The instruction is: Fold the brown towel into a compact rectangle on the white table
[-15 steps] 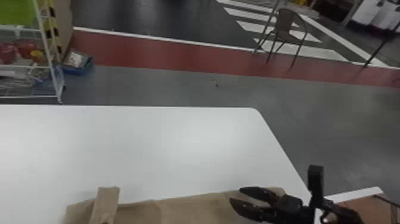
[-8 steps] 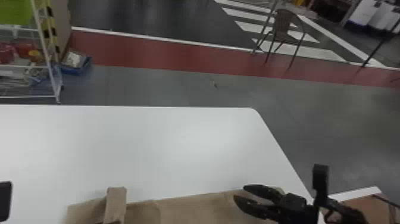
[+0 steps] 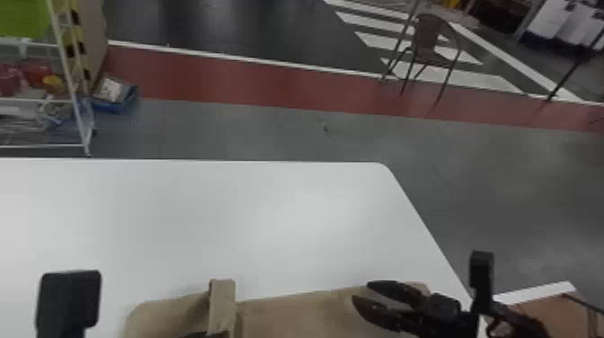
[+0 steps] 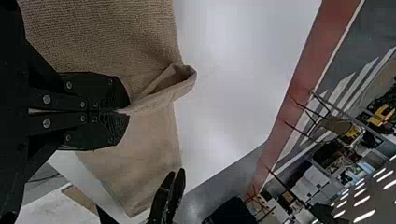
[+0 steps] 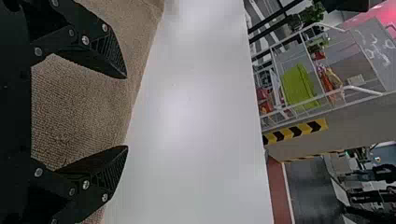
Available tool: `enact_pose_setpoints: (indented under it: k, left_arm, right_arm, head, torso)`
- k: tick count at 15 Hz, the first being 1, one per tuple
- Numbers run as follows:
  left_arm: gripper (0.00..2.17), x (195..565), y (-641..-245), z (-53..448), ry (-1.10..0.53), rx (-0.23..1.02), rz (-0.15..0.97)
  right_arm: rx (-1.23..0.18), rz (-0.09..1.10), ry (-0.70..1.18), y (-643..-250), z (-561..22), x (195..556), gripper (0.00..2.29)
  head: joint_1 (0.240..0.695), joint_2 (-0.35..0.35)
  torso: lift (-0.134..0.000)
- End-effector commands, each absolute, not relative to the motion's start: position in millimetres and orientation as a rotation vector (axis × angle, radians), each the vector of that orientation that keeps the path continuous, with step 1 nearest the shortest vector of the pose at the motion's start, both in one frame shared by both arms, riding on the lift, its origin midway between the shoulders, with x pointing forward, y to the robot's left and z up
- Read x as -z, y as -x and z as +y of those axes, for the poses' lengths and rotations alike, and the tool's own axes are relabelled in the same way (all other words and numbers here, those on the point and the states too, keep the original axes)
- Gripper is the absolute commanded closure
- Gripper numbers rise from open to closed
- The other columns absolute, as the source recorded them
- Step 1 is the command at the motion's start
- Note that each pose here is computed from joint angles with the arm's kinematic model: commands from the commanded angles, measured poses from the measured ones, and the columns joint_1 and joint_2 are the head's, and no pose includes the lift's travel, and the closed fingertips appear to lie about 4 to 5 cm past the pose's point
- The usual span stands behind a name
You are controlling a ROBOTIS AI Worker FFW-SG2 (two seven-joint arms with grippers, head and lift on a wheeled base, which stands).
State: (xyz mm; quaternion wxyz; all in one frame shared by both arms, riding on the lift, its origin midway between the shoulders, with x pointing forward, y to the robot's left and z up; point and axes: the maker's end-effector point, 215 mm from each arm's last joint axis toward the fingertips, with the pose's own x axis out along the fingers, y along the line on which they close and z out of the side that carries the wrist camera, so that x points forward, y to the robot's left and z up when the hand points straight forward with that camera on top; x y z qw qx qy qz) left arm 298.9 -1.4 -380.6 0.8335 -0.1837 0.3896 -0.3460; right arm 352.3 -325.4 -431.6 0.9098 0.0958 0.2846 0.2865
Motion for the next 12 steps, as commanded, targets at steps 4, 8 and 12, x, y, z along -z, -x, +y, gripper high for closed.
enact_pose_setpoints:
  k: [4,8,12]
  left_arm:
    - [1.85,381,-301,-36,0.340,0.764,0.801]
    - [1.85,379,-291,-56,0.310,0.791,0.806]
    - [0.35,395,-287,-73,0.284,0.813,0.843]
  right_arm:
    - [-0.597,0.575,-0.194,-353,-328,434,0.41]
    - [-0.593,0.576,-0.193,-352,-334,436,0.41]
    - [-0.593,0.566,-0.206,-353,-334,434,0.40]
  head:
    - [0.695,-0.350]
    - [0.695,-0.350]
    - [0.695,-0.350]
  torso:
    - [-0.123]
    - [-0.123]
    - [-0.123]
